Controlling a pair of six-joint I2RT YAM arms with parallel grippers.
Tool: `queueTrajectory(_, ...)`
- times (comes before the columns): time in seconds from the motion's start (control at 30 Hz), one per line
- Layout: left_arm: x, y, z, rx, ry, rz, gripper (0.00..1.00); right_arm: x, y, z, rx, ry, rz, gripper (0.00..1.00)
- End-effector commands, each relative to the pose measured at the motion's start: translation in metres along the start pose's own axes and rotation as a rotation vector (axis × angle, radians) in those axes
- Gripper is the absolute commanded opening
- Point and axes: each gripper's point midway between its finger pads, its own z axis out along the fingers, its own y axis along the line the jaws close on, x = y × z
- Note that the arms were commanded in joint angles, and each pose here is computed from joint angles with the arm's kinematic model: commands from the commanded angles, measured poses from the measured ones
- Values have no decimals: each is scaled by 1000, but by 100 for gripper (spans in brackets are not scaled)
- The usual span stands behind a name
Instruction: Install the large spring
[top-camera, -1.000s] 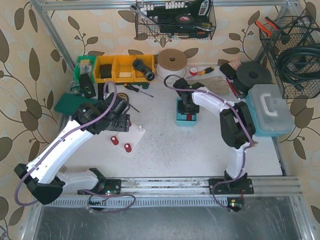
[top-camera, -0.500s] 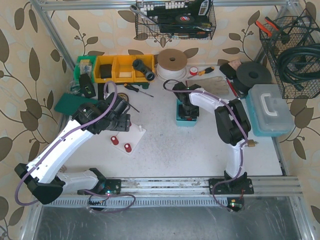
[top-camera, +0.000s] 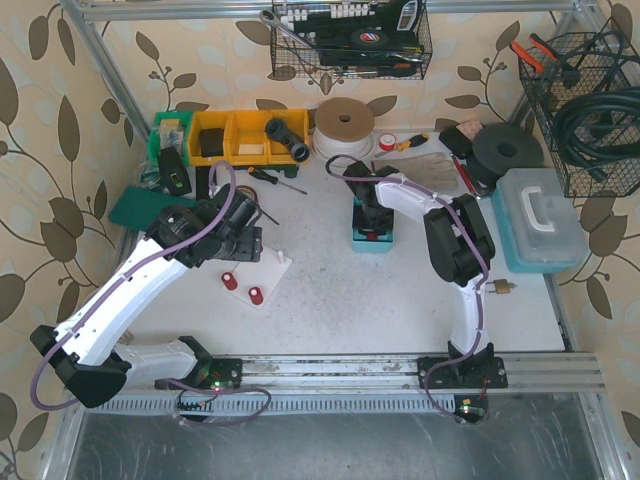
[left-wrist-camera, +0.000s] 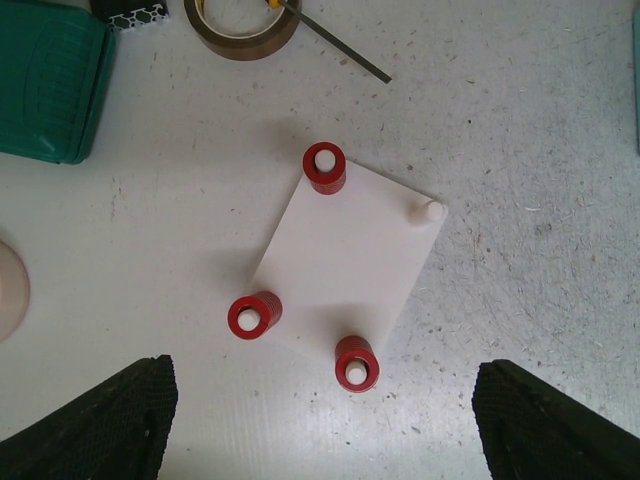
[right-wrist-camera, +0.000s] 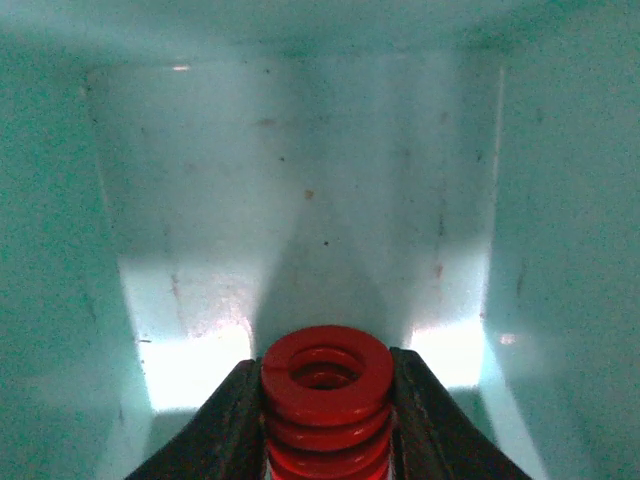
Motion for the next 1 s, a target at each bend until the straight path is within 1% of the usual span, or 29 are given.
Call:
queueTrajectory(0.0, -6, -3, -4, 23, -14, 5, 84, -11, 1, -8, -28, -44, -30, 18)
queueTrajectory(0.23, -7, -1, -3, 21, -12, -14, 88, -31, -7, -44, -34, -156, -125, 7)
queueTrajectory(0.4, -13, -2, -6, 66, -27, -67, 88, -43, -7, -89, -105, -292, -229, 2)
queueTrajectory(0.53, -22, -6, -8, 127, -43, -109, 85, -42, 7, -129, -246, -404, -346, 0)
queueTrajectory(0.63, -31, -13, -12, 184, -56, -128, 81, -35, 19, -154, -352, -466, -424, 0)
queueTrajectory(0.77, -44, -22, -16, 260, -71, -174, 77, -21, 37, -192, -474, -610, -558, 0)
queueTrajectory(0.97, -66, -47, -25, 467, -62, -277, 68, 32, 74, -239, -625, -837, -854, 0)
